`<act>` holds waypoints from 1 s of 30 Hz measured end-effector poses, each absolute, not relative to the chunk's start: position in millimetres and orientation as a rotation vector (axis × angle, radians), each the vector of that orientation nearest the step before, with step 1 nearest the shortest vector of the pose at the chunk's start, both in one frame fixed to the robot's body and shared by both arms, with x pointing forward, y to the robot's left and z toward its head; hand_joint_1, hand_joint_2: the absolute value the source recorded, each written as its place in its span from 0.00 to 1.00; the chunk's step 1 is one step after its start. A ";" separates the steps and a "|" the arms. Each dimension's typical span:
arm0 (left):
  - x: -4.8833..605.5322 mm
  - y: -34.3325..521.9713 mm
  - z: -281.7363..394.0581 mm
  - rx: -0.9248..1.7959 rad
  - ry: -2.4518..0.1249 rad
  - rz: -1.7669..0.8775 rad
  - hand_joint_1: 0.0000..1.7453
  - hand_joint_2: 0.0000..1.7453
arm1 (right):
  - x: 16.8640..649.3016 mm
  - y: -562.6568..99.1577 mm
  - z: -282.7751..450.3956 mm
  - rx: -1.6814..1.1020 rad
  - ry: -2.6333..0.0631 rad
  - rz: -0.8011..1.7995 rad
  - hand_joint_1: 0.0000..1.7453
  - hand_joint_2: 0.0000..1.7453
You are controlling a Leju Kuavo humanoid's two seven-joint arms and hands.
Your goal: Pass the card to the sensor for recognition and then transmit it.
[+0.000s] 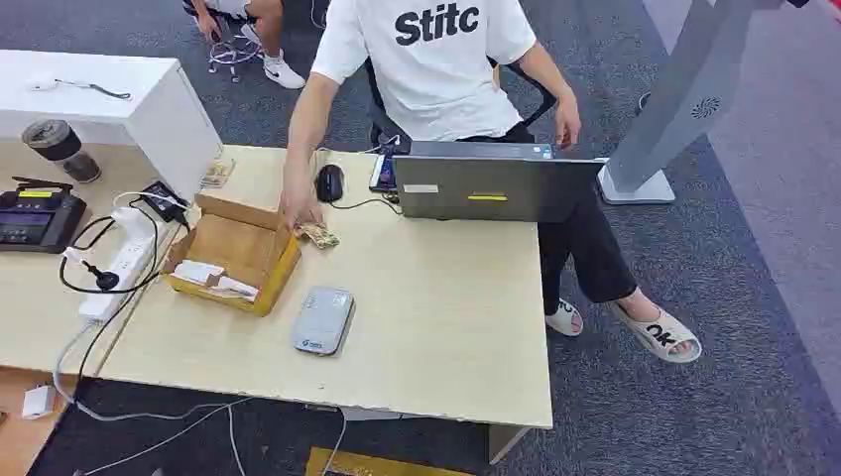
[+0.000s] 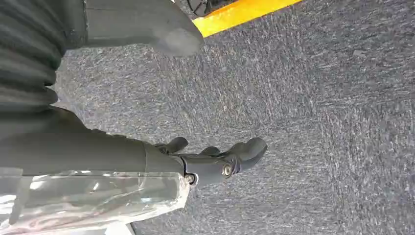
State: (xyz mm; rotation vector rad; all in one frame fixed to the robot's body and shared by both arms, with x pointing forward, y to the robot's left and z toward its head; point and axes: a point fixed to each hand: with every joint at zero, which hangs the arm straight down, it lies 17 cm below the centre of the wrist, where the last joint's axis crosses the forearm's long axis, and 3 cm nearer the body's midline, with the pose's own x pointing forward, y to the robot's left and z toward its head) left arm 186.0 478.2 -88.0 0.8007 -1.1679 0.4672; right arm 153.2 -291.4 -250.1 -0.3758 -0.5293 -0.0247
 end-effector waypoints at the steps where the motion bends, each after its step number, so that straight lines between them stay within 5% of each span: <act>1: 185.5 479.5 -84.1 0.805 -1.177 0.477 0.00 1.00 | 152.5 -291.3 -250.4 -0.376 -0.528 -0.025 0.00 1.00; 19: 196.7 502.9 49.6 0.950 -1.490 0.569 0.00 1.00 | 145.4 -285.1 -252.7 -0.367 -0.508 -0.034 0.00 1.00; 30: 247.5 486.9 150.5 0.940 -1.740 0.334 0.00 1.00 | 150.8 -273.1 -253.7 -0.333 -0.500 0.043 0.00 1.00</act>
